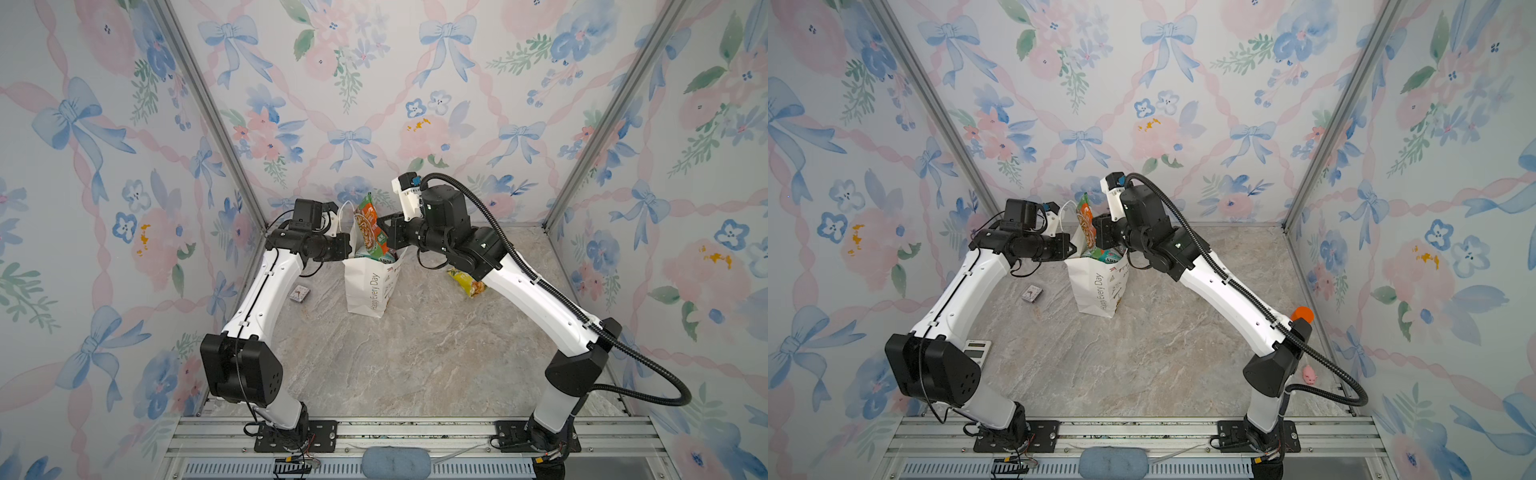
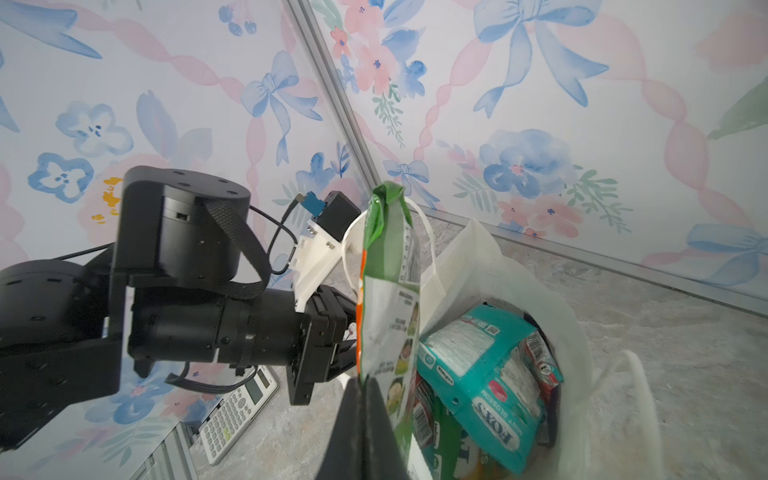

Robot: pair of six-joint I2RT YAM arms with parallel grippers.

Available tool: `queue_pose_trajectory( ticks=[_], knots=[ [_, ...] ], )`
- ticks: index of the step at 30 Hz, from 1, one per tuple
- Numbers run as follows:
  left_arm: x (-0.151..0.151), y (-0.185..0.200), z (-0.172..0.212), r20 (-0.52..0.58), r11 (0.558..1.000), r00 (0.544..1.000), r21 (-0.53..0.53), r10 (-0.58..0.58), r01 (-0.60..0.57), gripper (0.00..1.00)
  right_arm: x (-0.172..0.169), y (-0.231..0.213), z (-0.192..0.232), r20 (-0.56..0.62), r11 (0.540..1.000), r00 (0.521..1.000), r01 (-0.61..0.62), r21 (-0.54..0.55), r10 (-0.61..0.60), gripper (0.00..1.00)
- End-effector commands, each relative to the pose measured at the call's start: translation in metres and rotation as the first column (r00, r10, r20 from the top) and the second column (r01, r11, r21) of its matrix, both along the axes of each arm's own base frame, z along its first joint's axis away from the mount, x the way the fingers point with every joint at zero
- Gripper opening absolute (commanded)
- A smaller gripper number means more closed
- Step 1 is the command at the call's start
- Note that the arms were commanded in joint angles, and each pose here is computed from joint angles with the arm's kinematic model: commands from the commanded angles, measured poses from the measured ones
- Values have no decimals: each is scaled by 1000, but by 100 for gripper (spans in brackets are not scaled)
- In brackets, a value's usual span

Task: Place the snacks into the paper bag
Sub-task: 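Carry the noodle packet with the right gripper over the paper bag, then lower the noodle packet into the bag and open the right gripper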

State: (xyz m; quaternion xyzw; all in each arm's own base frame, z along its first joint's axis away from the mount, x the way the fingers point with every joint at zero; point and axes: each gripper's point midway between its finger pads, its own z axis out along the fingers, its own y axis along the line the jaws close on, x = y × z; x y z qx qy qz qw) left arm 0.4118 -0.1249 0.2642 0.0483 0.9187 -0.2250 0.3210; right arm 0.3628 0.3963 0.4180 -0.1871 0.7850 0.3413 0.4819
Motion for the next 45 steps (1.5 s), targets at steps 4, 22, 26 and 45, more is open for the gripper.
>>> queue_pose_trajectory(
  ticks=[4, 22, 26, 45],
  knots=[
    [1, -7, 1, 9, 1000, 1000, -20, -20, 20, 0, 24, 4, 1, 24, 999, 999, 40, 6, -40, 0],
    [1, -6, -1, 6, 1000, 1000, -20, -18, 18, 0, 51, -9, -41, -85, 975, 983, 174, 139, -164, 0],
    [2, -6, -1, 5, 1000, 1000, -21, -18, 18, 0, 53, -16, -50, -108, 966, 976, 205, 156, -189, 0],
    [1, -6, 2, 10, 1000, 1000, -24, -19, 19, 0, 46, -28, -55, -137, 963, 970, 219, 159, -199, 34]
  ],
)
